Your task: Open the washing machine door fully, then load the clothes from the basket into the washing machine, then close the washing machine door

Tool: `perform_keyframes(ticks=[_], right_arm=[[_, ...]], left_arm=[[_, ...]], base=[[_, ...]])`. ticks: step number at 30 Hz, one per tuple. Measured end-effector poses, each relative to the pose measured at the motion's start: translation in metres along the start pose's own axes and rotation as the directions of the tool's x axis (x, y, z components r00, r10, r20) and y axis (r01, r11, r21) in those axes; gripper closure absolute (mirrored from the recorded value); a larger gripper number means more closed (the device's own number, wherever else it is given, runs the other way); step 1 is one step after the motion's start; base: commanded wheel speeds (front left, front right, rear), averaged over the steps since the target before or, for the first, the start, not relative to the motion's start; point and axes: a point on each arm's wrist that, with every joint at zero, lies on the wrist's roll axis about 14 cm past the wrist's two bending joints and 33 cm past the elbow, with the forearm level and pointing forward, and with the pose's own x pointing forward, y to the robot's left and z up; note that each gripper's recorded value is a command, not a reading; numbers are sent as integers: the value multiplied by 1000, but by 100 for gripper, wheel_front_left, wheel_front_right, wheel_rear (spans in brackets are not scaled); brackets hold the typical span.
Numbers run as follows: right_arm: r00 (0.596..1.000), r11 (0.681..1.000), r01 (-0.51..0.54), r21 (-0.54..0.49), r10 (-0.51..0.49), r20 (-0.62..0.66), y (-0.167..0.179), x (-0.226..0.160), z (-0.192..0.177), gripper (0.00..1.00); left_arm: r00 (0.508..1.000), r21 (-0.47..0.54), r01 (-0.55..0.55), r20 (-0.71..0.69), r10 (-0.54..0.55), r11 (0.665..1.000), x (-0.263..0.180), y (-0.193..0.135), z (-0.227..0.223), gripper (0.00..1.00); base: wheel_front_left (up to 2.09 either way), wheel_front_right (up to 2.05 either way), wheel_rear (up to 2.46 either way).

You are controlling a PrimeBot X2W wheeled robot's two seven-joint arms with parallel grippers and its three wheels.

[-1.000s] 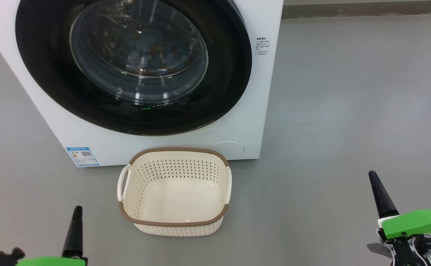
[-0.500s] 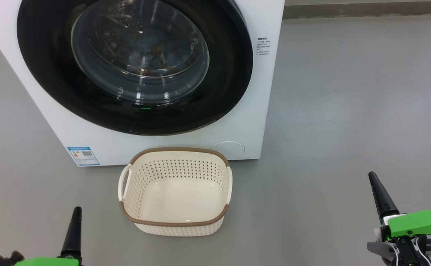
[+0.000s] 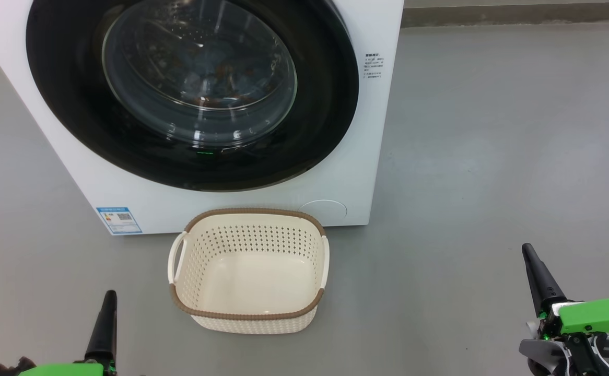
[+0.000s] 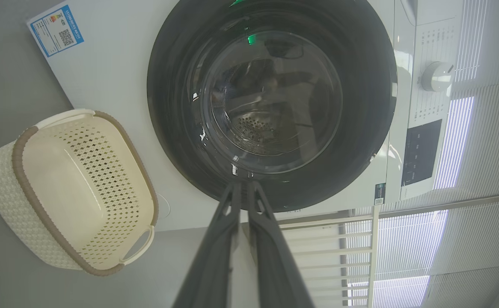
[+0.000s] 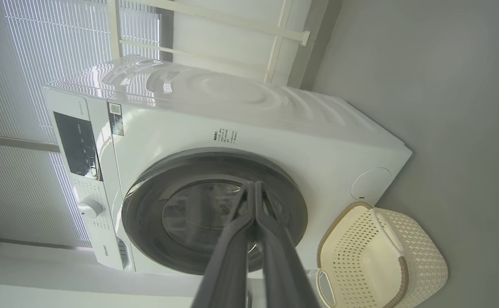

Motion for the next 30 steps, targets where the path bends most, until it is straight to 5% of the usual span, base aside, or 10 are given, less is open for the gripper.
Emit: perform_keyframes(ticks=[15, 30], right_arm=[[1000, 988, -8, 153, 8, 3, 0, 0, 1, 100], [1000, 987, -8, 158, 6, 14, 0, 0, 4, 100]], left_arm=[[1000, -143, 16, 5, -16, 990, 0, -3, 0, 100], [1000, -148, 26, 8, -25, 989, 2, -7, 1, 100]], base=[[0, 0, 0], [0, 0, 0]])
